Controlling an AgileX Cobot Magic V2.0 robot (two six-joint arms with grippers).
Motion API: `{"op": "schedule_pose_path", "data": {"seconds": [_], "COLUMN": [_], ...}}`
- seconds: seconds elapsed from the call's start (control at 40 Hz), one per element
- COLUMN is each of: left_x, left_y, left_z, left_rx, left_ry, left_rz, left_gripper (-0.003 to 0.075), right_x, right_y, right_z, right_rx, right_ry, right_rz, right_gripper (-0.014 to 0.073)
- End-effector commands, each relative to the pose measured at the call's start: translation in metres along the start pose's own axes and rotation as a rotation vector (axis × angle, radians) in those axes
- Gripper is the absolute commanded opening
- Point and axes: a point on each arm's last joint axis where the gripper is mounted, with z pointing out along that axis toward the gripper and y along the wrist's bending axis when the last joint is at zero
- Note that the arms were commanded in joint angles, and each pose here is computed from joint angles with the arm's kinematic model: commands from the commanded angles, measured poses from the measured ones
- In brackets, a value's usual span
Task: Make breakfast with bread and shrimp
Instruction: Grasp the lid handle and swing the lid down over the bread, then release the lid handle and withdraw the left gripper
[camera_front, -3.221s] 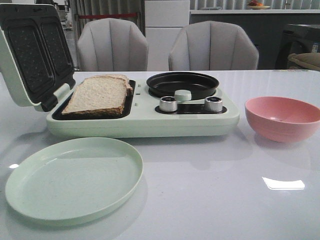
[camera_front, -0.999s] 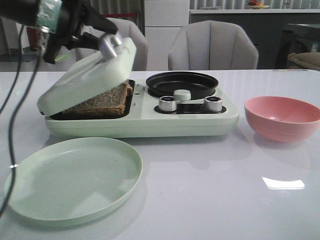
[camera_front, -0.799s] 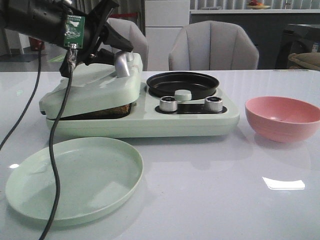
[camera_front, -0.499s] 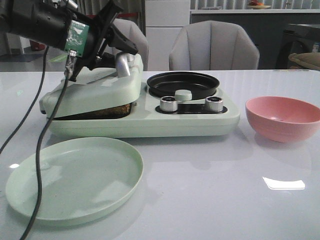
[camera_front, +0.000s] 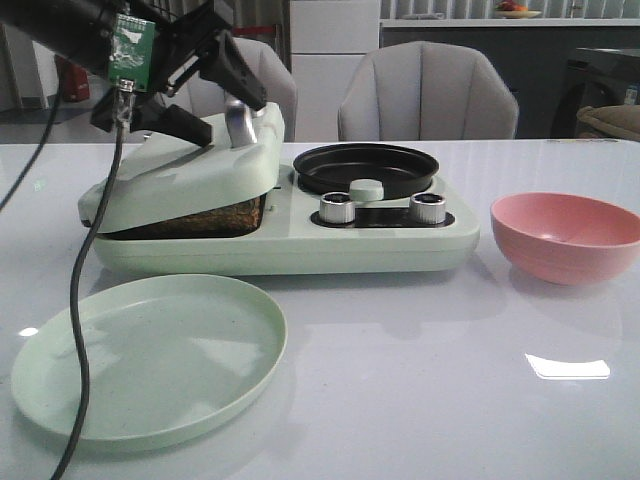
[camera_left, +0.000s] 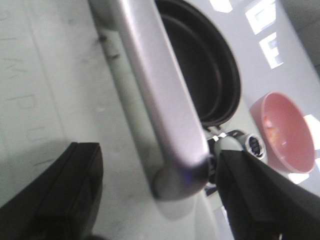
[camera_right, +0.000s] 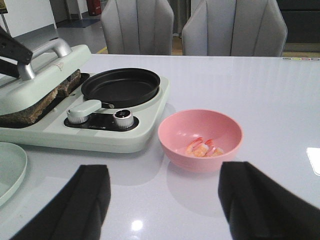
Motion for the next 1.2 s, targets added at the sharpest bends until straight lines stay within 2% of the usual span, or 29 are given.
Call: {"op": "schedule_pose_path", "data": {"seconds": [0.0,0.35,0.599,0.824,1.174], "left_x": [-0.017,-0.025,-0.007,0.038,0.131], "left_y": [-0.023,-0.061,-0.098,-0.113,-0.105], "left_z": [-0.041,-0.138,-0.211,-0.260,-0.295], "left_rx": [-0.064,-0.323,-0.362,-0.377,-0.369], "left_ry": [-0.063,-0.169,-0.299,-0.483,-0.731], "left_rz": [0.120,0.398,0.488,0.534,0.547], "left_gripper": [0.0532,0.0531,0.0531,0.0531,0.0531], "right_x": [-0.016,-0.016,-0.016,-0.016,-0.016], "right_y": [0.001,0.001,0.001,0.001,0.001], "right_z": [-0.001,-0.001,-0.001,-0.001,-0.001], "right_rx": [0.001,0.001,0.001,0.001,0.001], "right_ry": [-0.097,-0.097,-0.097,-0.097,-0.097], "right_rz": [0.001,0.001,0.001,0.001,0.001], "right_gripper": [0.0559,0.0559,0.0559,0.0559,0.0559]}}
